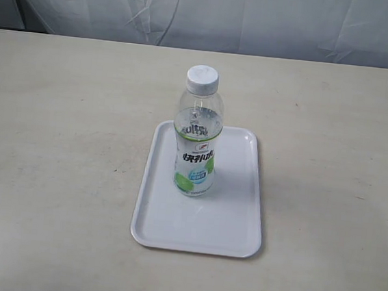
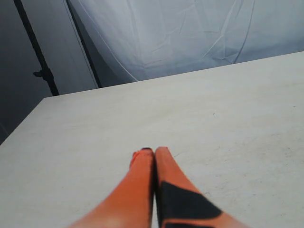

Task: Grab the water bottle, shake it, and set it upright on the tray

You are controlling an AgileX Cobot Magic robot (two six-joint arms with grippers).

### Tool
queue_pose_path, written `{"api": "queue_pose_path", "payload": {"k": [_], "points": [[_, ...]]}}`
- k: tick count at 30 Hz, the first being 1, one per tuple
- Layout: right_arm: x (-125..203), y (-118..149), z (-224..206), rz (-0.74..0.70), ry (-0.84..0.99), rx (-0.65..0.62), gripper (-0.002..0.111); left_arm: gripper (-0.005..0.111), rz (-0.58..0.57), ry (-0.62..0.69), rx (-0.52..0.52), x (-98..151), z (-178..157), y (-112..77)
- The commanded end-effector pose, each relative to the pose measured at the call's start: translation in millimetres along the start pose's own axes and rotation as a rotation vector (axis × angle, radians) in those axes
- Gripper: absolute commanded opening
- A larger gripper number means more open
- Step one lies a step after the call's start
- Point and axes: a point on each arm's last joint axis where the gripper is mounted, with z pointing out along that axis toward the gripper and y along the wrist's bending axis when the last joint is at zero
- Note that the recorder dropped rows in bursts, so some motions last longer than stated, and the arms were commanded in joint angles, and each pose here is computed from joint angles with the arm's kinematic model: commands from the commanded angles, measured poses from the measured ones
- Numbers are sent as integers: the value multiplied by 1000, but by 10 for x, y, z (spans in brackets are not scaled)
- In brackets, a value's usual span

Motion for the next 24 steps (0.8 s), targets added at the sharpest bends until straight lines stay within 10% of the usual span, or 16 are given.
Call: {"api": "queue_pose_path", "payload": {"k": [1, 24], "points": [[11, -4, -1, 1, 1, 6, -1, 0, -9, -5, 1, 6, 0, -3], [11, -3, -1, 4, 0, 5, -1, 0, -8, -5, 1, 6, 0, -3]]}}
